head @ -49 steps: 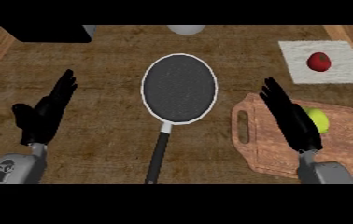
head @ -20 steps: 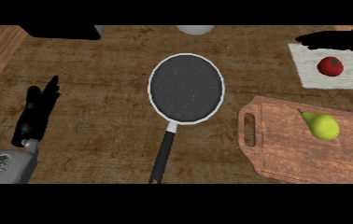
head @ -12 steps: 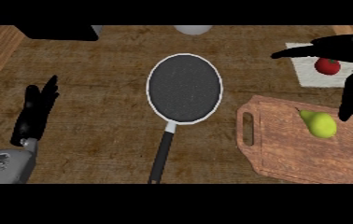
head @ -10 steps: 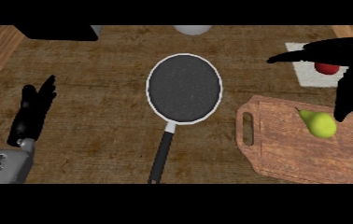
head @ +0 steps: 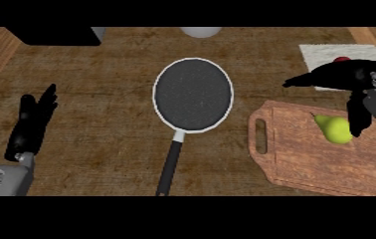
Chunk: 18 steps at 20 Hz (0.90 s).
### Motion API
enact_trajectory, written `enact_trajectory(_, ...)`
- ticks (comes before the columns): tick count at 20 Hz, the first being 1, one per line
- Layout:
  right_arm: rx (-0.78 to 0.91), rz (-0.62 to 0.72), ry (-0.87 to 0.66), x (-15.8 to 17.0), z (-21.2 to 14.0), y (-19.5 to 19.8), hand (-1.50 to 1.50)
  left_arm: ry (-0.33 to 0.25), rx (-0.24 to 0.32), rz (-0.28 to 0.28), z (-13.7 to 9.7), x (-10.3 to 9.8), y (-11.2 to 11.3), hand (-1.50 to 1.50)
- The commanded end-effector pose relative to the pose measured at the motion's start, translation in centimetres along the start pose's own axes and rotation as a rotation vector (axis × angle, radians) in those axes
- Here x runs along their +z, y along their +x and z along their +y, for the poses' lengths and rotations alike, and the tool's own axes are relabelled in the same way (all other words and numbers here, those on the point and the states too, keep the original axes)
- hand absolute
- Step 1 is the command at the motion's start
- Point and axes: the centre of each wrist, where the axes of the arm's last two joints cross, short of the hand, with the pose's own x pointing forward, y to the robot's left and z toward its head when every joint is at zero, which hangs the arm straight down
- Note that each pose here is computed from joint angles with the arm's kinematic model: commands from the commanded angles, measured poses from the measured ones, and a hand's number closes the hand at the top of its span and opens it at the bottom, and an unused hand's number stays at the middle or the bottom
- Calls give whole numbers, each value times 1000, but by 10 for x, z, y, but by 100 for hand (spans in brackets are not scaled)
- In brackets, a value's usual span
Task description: Pick the pear from the cutting board and place it in the pan
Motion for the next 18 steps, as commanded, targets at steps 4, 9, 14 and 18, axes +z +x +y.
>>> enact_trajectory(4, 71, 4, 49, -16, 18, -5, -150, 25, 6, 2, 8, 0, 8, 0)
enact_trajectory(9, 98, 3, 69, -26, 43, -18, -150, 22, 4, -2, 15, -1, -2, 0)
enact_trajectory(14, 91, -4, 108, -37, 43, -23, -150, 12, -1, -2, 11, 7, -8, 0)
enact_trajectory(18, 97, -6, 99, -44, 45, -25, -150, -7, 0, 26, 11, 11, -15, 0)
